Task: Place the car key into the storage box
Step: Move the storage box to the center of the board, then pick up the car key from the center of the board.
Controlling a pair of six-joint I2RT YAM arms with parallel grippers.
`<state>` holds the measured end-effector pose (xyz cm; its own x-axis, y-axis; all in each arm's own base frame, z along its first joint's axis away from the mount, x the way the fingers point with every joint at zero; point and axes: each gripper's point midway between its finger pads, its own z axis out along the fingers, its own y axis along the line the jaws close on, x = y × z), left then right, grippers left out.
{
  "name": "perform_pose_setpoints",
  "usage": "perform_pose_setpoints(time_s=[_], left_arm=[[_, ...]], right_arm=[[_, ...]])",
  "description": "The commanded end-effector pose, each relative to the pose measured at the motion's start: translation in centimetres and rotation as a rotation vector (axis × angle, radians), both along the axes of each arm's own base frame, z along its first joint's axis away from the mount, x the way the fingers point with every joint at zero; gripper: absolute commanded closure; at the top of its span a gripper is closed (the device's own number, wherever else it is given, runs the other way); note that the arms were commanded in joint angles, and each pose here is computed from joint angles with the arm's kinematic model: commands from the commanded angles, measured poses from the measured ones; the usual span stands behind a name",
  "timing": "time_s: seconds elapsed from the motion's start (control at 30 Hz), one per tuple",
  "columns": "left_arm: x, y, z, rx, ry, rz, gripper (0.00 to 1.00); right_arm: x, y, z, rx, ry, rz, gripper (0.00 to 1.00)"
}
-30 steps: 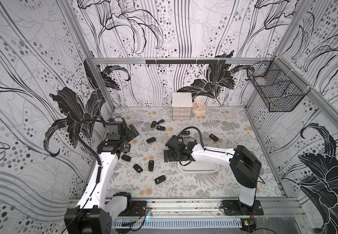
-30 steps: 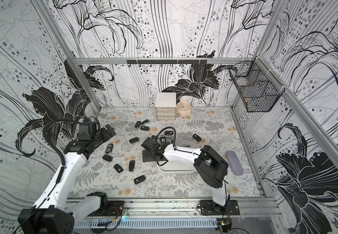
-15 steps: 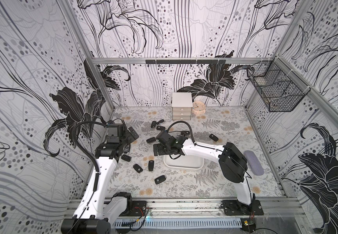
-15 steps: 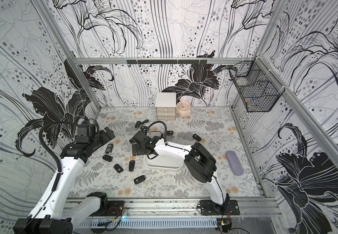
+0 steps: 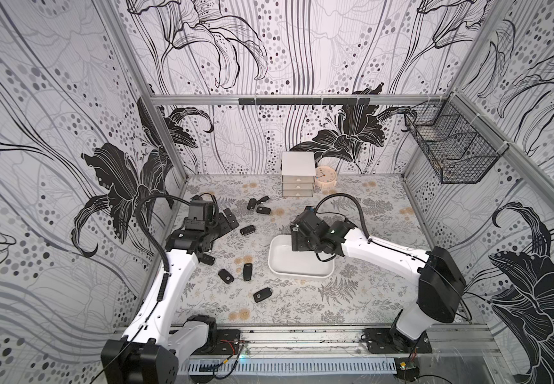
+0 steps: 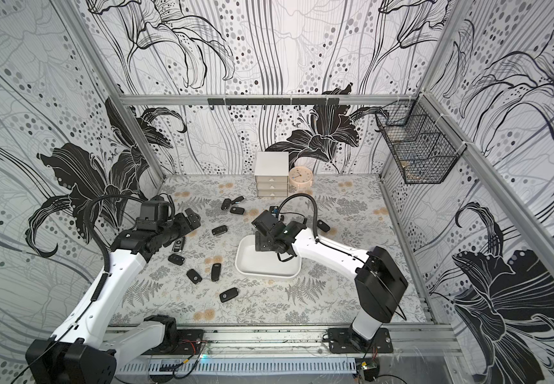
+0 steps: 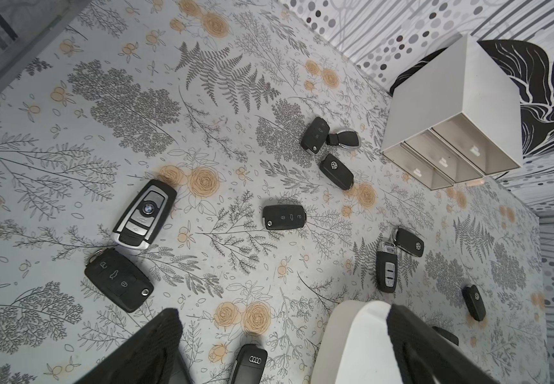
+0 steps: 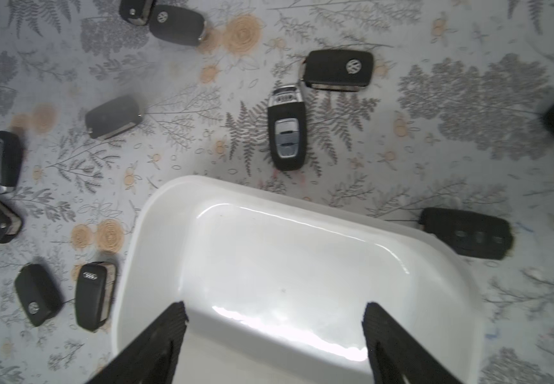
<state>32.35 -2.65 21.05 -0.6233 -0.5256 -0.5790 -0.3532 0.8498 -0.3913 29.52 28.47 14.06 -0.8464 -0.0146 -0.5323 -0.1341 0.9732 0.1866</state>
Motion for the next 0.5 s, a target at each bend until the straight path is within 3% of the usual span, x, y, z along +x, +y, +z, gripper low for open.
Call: perform_pose_setpoints(time_s=[0.0,0.27,0.47], left_arm=[[1.2,-1.4,0.4,-0.028,-0.023,-0.021,0.01],[0.8,-3.7,-2.3,-0.025,0.068,-0.011,0.00],[0.1,-5.0,-2.7,-0.012,0.092,0.028,0.00]], right_arm=[[-1.2,-2.4,-0.3,-0.042,0.012,-0.027,0.17],[-2.1,-4.0,-3.2,-0.028,0.083,-0.003,0.21],[-0.7,-4.0,-5.8,-0.009,0.118,0.039,0.20]])
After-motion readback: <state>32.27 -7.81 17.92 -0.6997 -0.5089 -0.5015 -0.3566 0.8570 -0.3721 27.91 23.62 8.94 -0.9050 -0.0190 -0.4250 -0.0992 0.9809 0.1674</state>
